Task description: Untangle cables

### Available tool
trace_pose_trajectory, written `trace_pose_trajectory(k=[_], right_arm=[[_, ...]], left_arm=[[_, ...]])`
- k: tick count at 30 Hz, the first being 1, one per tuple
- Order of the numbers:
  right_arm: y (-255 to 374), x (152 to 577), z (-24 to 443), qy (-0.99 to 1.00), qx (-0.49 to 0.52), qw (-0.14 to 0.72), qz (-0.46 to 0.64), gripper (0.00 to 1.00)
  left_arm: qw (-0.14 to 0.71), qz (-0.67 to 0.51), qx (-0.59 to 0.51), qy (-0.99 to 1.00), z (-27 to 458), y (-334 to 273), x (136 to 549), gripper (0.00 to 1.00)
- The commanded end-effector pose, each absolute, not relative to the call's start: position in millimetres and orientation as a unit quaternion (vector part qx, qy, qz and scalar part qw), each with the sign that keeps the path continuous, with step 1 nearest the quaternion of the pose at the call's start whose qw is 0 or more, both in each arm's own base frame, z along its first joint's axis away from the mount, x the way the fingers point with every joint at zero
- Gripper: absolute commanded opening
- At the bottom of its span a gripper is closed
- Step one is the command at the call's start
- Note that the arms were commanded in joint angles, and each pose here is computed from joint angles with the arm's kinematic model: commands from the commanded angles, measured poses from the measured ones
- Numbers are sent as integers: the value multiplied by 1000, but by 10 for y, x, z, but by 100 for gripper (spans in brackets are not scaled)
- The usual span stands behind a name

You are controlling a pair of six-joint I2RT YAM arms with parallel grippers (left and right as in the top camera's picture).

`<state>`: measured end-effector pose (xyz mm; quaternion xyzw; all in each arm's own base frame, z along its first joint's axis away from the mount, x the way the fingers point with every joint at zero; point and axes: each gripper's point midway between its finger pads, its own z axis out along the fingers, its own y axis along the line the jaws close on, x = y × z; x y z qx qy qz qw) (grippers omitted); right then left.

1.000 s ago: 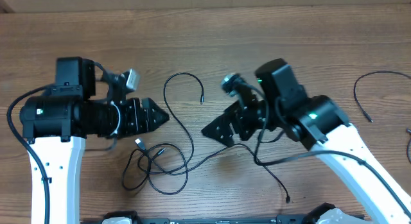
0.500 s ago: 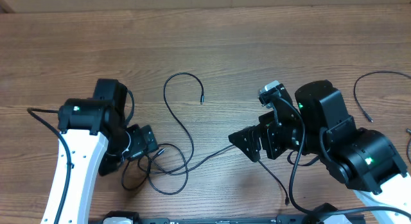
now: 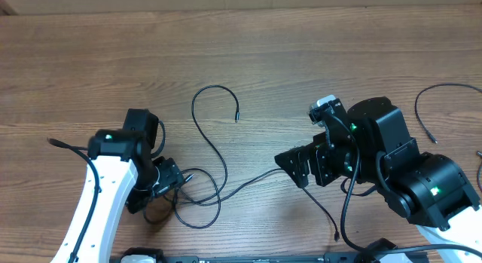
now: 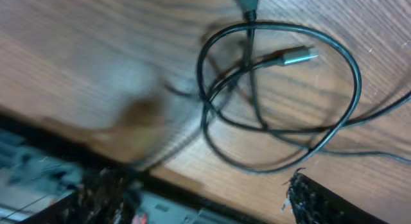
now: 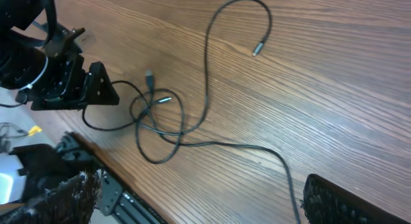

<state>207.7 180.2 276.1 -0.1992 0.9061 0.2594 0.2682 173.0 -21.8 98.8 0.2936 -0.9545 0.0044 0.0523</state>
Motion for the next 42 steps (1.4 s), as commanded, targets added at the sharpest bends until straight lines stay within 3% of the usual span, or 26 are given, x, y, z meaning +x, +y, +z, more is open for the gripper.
trace_pose_trajectory(k=[1,5,10,14,16,20,21,22,23,26,29,40,42], right_arm=[[1682,2142,2740,913,-185,286,225,100],[1619,2188,2725,917,-177,293,205,100],[1623,2201,2736,916,-177,297,205,100],[1620,2195,2730,916,-177,295,205,100],[1616,2190,2724,917,-177,294,204,100],[1606,2171,2706,919,-175,288,203,100],[1600,2163,2697,921,-170,285,203,100],[1594,2151,2686,923,-165,280,204,100],[1586,2139,2675,926,-158,276,205,100],[1569,2109,2648,931,-145,265,205,100],[1571,2111,2649,931,-140,264,207,100],[1563,2096,2636,935,-127,257,210,100],[1563,2098,2637,936,-113,255,213,100]], left_arm=[[59,20,307,-950,811,-292,1709,75],[54,58,306,-949,566,-408,1737,49],[65,67,303,-948,376,-441,1637,9],[48,88,243,-965,468,-490,1752,6],[20,110,195,-975,700,-550,1947,13],[-53,98,162,-981,1346,-482,2327,46],[-73,85,162,-980,1527,-427,2400,56],[-91,71,163,-980,1682,-371,2452,74],[-112,52,165,-978,1868,-293,2500,100],[-149,3,173,-974,2172,-96,2547,100],[-153,-22,186,-970,2172,-3,2539,100],[-125,-168,334,-919,1314,610,2275,95],[-122,-159,345,-917,1118,628,2263,91]])
